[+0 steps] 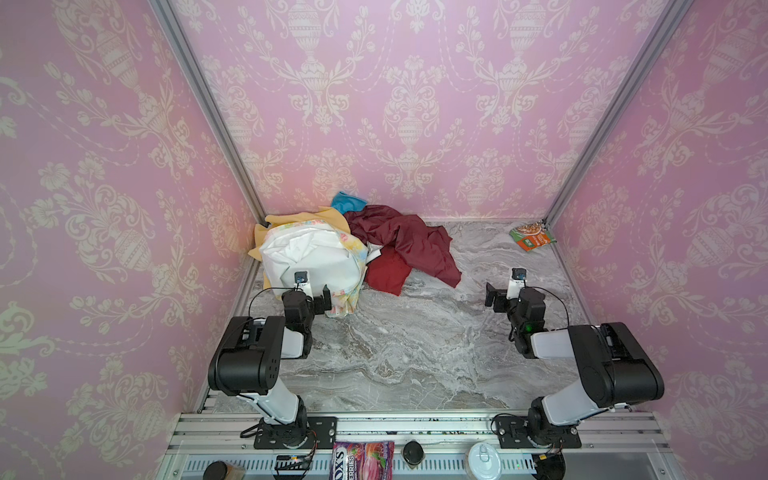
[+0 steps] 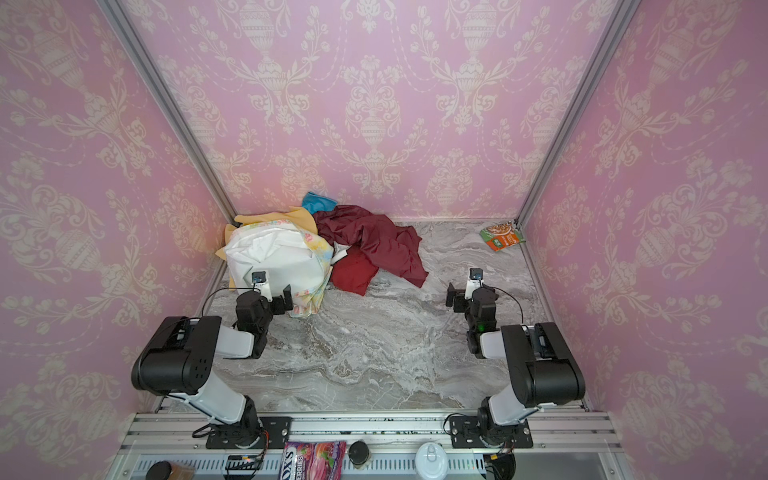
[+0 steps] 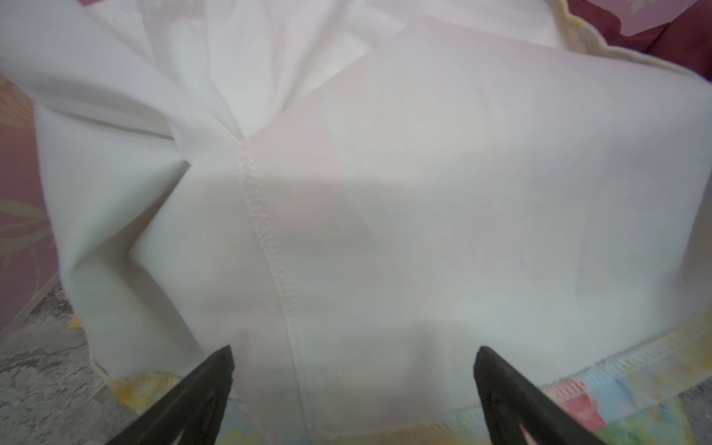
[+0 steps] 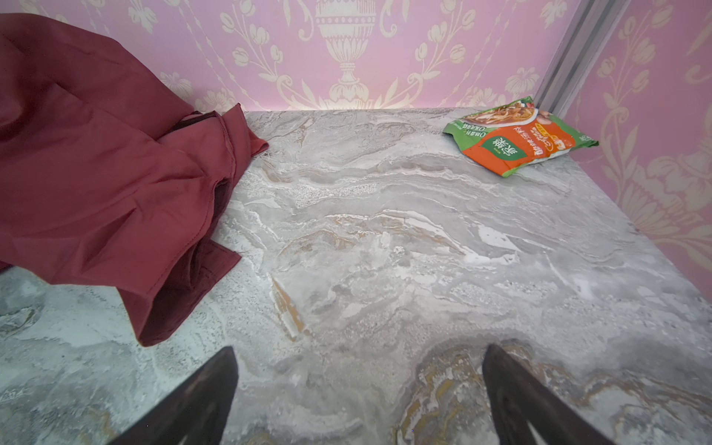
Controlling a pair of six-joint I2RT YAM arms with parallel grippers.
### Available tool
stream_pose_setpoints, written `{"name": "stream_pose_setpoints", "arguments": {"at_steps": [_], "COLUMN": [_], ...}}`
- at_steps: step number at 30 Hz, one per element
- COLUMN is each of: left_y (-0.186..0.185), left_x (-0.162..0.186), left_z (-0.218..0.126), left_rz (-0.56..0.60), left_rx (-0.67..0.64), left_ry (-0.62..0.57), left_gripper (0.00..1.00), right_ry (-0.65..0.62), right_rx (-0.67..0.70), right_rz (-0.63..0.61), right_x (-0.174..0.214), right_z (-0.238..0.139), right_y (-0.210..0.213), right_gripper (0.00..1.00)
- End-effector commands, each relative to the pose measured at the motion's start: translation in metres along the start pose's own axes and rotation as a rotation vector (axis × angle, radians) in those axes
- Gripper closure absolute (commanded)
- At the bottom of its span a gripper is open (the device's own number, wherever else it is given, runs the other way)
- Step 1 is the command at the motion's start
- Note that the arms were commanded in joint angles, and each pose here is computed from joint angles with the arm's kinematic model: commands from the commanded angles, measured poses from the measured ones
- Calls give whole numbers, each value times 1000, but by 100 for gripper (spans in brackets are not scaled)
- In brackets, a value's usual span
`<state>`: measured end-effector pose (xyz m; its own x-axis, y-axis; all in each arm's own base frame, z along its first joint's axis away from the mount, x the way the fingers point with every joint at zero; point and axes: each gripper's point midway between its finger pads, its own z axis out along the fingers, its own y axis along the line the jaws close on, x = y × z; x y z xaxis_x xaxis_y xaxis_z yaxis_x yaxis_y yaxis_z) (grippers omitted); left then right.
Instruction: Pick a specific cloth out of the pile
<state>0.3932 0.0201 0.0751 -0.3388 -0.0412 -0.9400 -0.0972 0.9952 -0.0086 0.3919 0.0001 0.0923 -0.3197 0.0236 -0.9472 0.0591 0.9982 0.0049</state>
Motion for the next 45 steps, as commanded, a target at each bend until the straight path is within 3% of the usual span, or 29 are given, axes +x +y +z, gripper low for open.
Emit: {"name": "stream_pose_setpoints", "arguments": {"at_steps": [1, 13, 16, 25, 30, 36, 40, 45], "left_y": [4, 1, 11, 23, 33, 18, -9, -51], "left_x": [-5, -11, -20, -43, -69, -116, -148, -163], "left_z": [-1, -11, -14, -22, -34, -51, -63, -71], "left_rz": [43, 51, 39, 8, -2, -2, 83, 185], "left_rx": [-47, -41, -111, -223, -309, -282, -240, -151], "left_ry": [-23, -40, -57, 60, 89, 77, 48, 64], "left_gripper": [1, 1, 1, 1, 1, 1, 1, 3], "right_ry": [-33, -90, -114, -81, -87, -89, -73, -61], "right_rx": [28, 47, 68, 155, 155, 119, 55, -38], "right_rz": [-8, -29, -23, -61, 13, 75, 102, 81], "right_x": [-7, -13, -16, -44, -63, -91, -107, -122], "right_z": [-3, -16, -21, -31, -41, -47, -49, -52], "right_y": [-2, 1, -3, -5, -6, 8, 30, 67], "right_gripper": [0, 0, 0, 0, 0, 0, 0, 1]}}
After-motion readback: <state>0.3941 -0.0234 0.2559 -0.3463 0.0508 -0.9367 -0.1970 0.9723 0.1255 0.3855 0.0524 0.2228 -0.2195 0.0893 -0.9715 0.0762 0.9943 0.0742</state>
